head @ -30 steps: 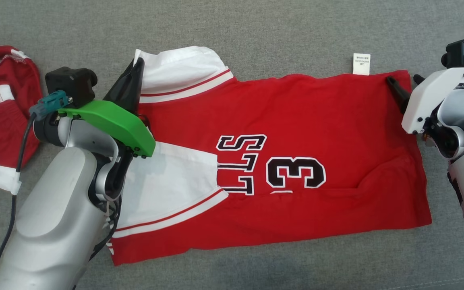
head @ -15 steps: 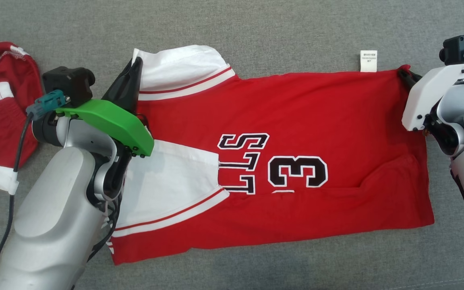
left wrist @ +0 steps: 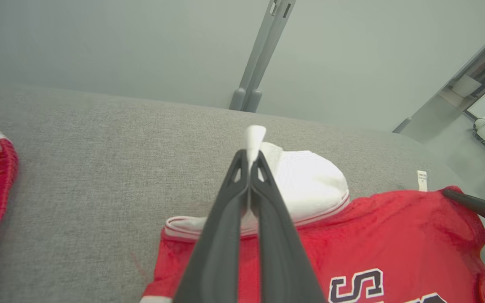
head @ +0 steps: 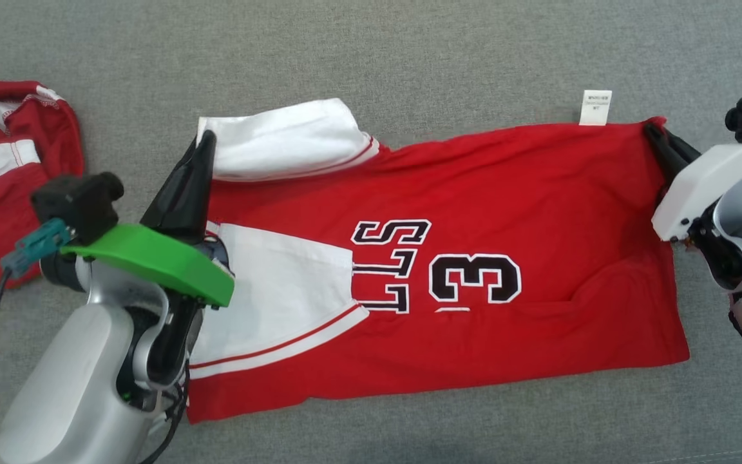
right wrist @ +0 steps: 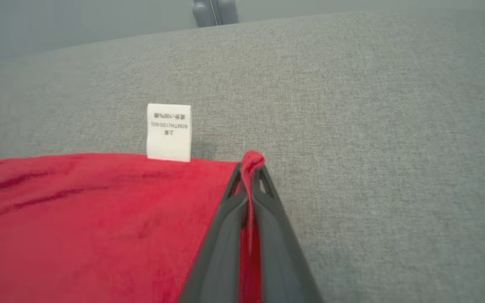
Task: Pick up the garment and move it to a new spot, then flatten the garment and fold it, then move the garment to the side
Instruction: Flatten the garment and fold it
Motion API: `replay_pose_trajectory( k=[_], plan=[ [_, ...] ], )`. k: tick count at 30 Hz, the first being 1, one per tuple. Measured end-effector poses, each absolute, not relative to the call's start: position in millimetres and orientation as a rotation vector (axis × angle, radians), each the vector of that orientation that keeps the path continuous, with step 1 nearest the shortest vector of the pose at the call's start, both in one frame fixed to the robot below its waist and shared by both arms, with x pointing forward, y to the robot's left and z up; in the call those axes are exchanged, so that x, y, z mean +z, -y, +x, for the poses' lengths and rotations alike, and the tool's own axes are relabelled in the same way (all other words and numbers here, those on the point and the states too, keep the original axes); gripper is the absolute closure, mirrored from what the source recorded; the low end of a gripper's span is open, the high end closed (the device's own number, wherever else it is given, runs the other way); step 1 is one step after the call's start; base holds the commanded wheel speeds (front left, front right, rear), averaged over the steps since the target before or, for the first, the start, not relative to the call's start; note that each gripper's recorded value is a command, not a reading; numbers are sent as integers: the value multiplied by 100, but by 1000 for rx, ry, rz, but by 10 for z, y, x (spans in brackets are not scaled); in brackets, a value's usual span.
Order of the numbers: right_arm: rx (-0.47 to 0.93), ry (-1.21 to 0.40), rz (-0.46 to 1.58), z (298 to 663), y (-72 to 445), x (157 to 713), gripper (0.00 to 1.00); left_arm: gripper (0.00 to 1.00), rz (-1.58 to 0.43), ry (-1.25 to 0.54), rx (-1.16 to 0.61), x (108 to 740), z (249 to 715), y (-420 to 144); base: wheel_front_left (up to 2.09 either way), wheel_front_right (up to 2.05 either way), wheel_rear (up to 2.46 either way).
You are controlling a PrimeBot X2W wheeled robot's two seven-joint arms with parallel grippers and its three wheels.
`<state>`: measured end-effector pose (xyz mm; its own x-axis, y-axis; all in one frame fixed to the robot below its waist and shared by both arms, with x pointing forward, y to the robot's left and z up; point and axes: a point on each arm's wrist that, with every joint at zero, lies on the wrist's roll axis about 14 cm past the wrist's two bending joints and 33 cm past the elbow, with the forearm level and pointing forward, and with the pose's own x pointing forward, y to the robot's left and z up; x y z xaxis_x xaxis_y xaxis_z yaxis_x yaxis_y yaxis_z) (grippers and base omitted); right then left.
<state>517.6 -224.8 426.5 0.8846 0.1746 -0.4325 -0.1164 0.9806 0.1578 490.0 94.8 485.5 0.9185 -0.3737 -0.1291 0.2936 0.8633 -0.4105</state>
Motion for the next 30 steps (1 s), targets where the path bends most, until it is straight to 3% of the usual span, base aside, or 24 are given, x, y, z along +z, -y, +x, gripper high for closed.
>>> replay_pose_trajectory(
  k=[13, 21, 30],
  plan=[
    [222, -369, 194, 4591, 2098, 4407, 100, 100, -462, -185, -295, 5104, 4323, -1085, 0, 0, 0],
    [201, -391, 235, 4183, 2071, 4377, 100, 100, -538, -272, -248, 4928, 3940, -1049, 0, 0, 0],
    [156, -409, 246, 3982, 2119, 4345, 100, 100, -543, -365, -173, 4583, 3722, -1151, 0, 0, 0]
  ],
)
